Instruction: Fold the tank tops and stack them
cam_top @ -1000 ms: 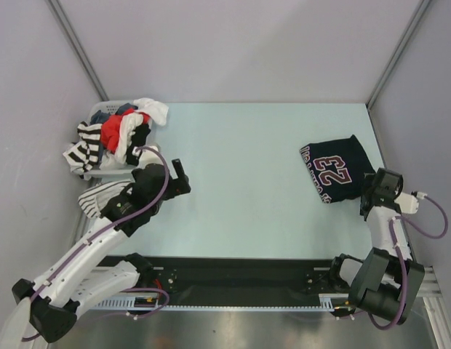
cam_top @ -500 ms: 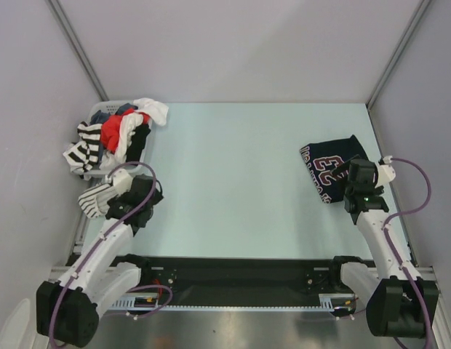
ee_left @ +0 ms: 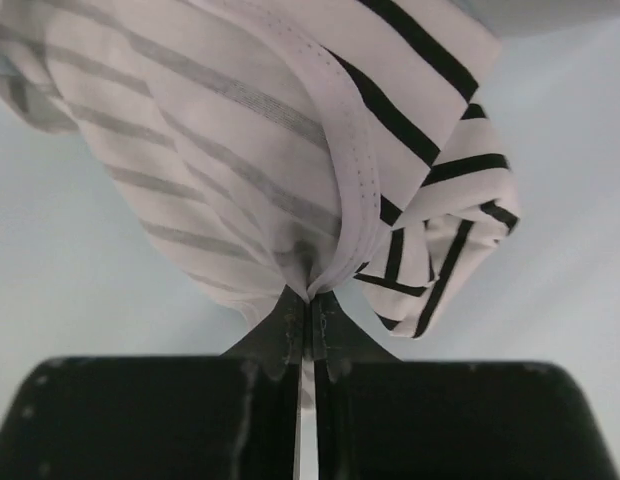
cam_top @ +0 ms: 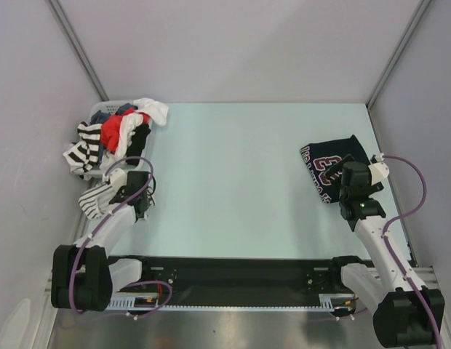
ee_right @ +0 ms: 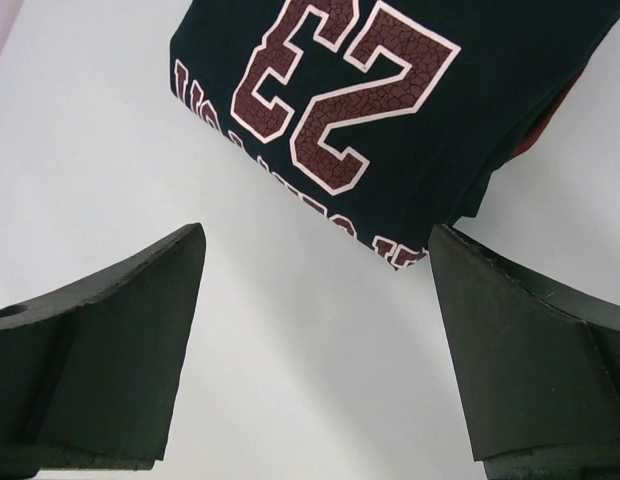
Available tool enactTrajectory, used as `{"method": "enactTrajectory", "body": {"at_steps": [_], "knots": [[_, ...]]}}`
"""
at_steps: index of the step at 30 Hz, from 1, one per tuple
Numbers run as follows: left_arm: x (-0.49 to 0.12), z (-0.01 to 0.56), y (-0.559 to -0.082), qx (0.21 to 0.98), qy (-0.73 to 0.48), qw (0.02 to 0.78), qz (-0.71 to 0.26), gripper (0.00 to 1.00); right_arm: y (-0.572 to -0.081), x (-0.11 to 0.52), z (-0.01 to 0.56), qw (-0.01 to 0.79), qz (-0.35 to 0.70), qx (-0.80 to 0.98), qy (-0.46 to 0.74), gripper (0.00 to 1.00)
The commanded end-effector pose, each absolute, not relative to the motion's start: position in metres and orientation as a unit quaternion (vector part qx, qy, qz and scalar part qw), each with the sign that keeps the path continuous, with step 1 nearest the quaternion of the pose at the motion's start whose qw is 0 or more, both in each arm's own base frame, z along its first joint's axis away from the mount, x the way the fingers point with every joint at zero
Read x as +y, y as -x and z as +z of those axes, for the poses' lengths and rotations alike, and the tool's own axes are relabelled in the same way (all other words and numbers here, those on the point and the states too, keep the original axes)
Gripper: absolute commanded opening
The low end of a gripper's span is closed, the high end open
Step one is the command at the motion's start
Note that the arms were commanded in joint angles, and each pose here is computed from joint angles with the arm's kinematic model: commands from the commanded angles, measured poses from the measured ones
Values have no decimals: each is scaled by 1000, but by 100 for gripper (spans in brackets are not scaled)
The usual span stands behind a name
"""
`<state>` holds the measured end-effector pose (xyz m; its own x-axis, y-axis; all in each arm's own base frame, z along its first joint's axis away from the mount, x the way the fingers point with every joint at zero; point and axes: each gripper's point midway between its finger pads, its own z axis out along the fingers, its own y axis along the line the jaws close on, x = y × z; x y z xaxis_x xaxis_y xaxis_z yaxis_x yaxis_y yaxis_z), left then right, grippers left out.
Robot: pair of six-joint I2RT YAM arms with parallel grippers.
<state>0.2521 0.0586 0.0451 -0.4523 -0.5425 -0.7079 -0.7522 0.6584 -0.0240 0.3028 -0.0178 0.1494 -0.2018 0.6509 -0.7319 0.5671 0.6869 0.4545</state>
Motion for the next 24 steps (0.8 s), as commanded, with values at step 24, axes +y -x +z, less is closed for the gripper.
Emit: {"method": "enactTrajectory", "body": {"at_steps": [24], "knots": [[-243, 553, -299, 643, 49, 610, -461, 0, -309, -4, 146, 538, 54, 770, -339, 95]]}}
